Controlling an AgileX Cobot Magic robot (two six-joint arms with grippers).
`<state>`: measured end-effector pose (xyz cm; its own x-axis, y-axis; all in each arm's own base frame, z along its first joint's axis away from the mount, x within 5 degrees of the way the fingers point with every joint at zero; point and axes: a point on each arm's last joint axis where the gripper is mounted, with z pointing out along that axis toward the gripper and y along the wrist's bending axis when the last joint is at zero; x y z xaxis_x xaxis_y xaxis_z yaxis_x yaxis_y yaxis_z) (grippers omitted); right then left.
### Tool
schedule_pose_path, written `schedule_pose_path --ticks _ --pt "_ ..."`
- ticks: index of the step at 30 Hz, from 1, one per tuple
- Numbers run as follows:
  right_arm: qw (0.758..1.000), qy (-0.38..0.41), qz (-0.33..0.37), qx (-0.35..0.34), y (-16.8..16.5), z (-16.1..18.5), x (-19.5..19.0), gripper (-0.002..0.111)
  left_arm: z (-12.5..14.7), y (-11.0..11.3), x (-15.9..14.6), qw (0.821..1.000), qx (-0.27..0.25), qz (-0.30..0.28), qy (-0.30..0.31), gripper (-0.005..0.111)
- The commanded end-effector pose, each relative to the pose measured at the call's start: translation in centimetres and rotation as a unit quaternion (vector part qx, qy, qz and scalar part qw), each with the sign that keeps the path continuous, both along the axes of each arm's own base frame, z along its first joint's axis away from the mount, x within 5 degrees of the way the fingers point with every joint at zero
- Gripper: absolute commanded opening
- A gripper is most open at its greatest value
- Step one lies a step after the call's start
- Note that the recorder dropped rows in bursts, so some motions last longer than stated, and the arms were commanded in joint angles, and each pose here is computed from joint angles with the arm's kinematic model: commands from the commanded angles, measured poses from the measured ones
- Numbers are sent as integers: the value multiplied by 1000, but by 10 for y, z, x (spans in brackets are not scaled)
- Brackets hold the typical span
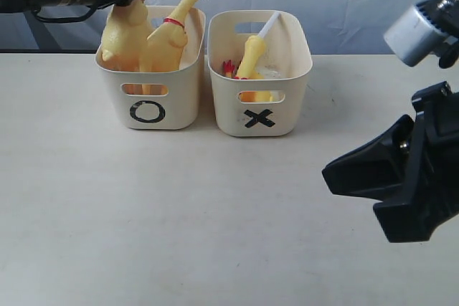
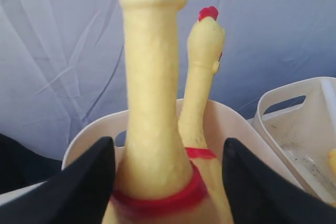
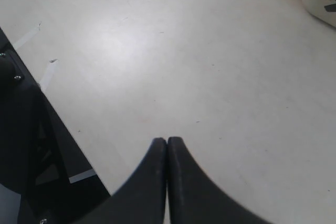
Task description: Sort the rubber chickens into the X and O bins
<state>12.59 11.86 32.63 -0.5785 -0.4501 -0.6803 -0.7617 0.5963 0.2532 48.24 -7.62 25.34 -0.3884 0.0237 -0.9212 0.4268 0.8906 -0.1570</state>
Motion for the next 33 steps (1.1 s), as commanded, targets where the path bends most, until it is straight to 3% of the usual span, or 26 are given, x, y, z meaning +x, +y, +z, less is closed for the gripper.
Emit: schedule_pose_path --ticks 1,15,22,33 --pt "1000 -2 -2 1 -1 0 0 0 23 -2 -3 1000 4 1 -30 58" --pt "1000 -2 -2 1 -1 0 0 0 27 -5 -6 1000 -14 -16 -23 57" --pt "1000 -2 -2 1 -1 0 0 0 -1 -7 0 999 -24 -10 28 57" --pt "1000 -2 -2 1 -1 0 0 0 -17 -8 3 998 -25 -16 46 57"
